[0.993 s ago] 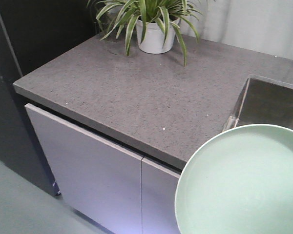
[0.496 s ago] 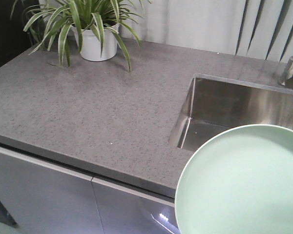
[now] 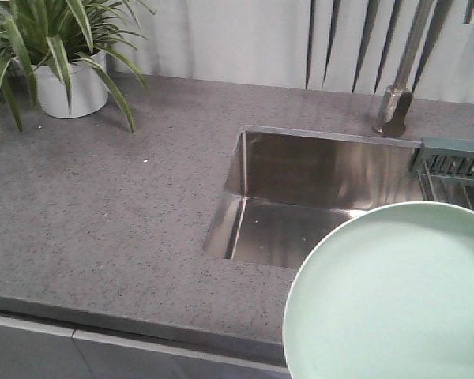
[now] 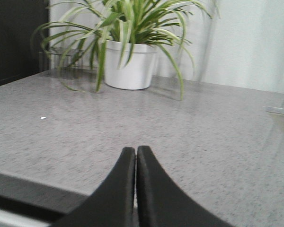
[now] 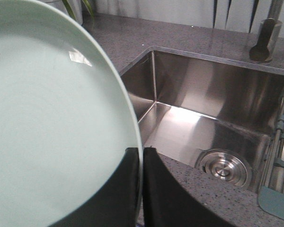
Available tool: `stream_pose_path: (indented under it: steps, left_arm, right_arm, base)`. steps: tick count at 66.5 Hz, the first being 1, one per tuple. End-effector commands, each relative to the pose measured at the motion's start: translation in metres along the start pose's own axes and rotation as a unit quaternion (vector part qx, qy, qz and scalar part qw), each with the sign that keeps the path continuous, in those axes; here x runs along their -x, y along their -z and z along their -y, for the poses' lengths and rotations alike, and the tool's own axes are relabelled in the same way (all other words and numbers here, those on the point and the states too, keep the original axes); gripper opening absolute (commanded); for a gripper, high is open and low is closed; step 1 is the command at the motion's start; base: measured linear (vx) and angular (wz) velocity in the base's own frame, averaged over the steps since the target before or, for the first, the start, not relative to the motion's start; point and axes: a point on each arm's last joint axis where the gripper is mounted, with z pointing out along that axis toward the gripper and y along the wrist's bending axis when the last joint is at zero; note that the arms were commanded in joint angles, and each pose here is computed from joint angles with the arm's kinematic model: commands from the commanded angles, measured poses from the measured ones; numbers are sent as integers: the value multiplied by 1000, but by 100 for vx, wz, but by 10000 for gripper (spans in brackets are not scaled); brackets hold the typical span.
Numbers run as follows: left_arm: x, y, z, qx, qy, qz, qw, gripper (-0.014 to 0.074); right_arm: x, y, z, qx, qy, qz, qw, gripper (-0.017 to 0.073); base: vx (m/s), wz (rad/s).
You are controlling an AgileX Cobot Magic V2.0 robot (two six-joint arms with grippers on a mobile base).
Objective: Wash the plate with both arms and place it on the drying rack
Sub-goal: 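Hold the plate in the right gripper while approaching the sink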
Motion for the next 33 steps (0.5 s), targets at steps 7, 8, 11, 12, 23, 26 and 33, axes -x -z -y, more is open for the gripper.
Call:
stream_pose_path:
  steps: [7, 8, 11, 12, 23, 26, 33]
  left_arm:
    - [2, 1, 1, -11, 5, 36, 999, -6]
    - [2, 1, 1, -11, 5, 36, 999, -6]
    - [2, 1, 1, -11, 5, 36, 999, -6]
    - [2, 1, 1, -11, 5, 36, 999, -6]
    - [2, 1, 1, -11, 5, 36, 999, -6]
    - [2, 1, 1, -11, 5, 36, 999, -6]
    - [2, 1, 1, -11, 5, 36, 999, -6]
  right_arm:
    - [14, 3, 0, -4, -2, 46, 999, -5]
    - [14, 3, 0, -4, -2, 46, 999, -5]
    - [14, 3, 0, -4, -2, 46, 999, -5]
    - [14, 3, 0, -4, -2, 46, 999, -5]
    - [14, 3, 0, -4, -2, 47, 999, -5]
    - [14, 3, 0, -4, -2, 47, 999, -5]
    - [14, 3, 0, -4, -2, 47, 999, -5]
  base:
    - [8, -31]
    - [8, -30]
    - [8, -29]
    - [8, -28]
    - [7, -23]
    - [6, -17]
    - [6, -14]
